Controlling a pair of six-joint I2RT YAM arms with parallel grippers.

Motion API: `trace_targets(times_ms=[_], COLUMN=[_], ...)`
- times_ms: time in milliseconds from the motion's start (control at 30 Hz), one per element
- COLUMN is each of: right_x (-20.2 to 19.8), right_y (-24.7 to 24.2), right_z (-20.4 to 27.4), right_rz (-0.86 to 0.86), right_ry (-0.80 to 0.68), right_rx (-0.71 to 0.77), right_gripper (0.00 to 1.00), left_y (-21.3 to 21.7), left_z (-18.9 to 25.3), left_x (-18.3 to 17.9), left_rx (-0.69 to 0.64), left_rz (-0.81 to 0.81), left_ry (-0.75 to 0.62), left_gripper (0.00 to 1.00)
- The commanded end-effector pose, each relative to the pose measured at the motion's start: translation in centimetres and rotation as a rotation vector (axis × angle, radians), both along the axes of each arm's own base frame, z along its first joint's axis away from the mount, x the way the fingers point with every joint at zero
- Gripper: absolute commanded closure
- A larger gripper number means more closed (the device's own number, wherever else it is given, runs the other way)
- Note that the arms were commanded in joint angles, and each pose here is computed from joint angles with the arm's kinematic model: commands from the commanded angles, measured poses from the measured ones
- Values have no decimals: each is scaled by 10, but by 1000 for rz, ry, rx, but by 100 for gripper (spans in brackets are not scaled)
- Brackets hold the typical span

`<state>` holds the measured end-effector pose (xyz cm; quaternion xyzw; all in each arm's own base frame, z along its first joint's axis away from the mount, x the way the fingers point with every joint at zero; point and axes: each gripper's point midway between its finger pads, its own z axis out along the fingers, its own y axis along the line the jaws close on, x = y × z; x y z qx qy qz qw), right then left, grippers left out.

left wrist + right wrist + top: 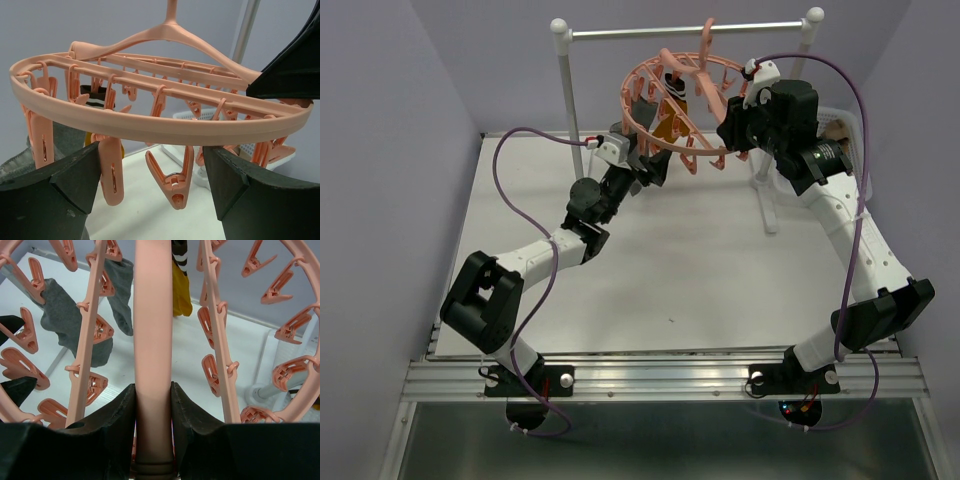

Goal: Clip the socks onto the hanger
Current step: Open the clamp at the hanger.

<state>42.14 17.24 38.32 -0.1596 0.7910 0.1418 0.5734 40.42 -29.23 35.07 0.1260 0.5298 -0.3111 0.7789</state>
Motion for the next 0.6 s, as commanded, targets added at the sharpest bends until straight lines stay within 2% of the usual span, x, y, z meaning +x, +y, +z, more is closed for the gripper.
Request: trace_targets(times_ms=[0, 400, 567], right_x=[-11, -13, -13], right_y=[-2, -2, -2], right_z=[9, 9, 9], right_rz=[4, 4, 3], right_ry=[-6, -5, -5], right_rx=[4, 7, 6], right_gripper=[78, 78, 78], left_y=[9, 8, 5], left_z=[53, 56, 54], left_x=[-10, -15, -18], left_rx=[-54, -65, -56], left_rz=[25, 0, -26], left_ry=[-122, -111, -107], left_gripper=[11, 39, 45])
